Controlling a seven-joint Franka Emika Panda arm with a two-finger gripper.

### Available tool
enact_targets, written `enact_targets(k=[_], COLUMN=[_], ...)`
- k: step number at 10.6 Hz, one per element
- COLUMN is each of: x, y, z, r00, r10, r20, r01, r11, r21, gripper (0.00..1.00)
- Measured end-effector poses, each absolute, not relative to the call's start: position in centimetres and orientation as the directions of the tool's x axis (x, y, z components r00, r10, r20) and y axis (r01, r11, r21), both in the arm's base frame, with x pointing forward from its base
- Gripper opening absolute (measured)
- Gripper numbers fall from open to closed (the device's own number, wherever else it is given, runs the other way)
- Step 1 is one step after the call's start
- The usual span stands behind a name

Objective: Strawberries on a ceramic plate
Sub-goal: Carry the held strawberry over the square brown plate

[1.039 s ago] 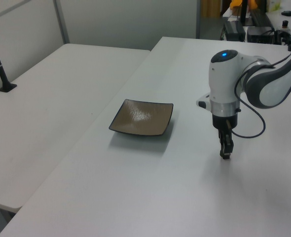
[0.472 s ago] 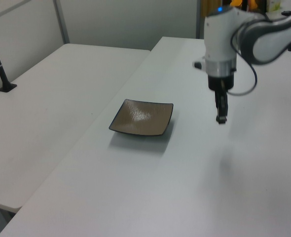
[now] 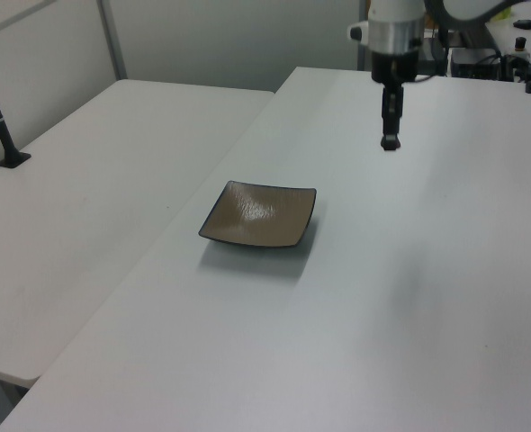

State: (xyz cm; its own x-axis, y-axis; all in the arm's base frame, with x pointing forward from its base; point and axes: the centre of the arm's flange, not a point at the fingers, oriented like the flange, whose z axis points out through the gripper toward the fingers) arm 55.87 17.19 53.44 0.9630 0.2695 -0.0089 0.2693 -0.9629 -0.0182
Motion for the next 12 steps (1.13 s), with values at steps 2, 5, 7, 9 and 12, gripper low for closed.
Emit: enact_targets(k=[2, 5, 7, 9, 12], x=[56.8, 57.5, 58.7, 61.0, 63.7], y=[15.5, 14.8, 15.3, 16.4, 17.2], z=[55.5, 56.4, 56.1, 55.5, 53.0], r00=[0.971, 0.974, 0.975, 0.969, 0.955], r10=[0.237, 0.219, 0.216, 0.192, 0.163], r20=[0.034, 0.055, 0.059, 0.154, 0.247], r01=[0.238, 0.221, 0.219, 0.208, 0.196], r11=[-0.971, -0.975, -0.975, -0.974, -0.973], r21=[-0.02, -0.022, -0.038, -0.093, -0.119], gripper=[0.32, 0.32, 0.32, 0.32, 0.32])
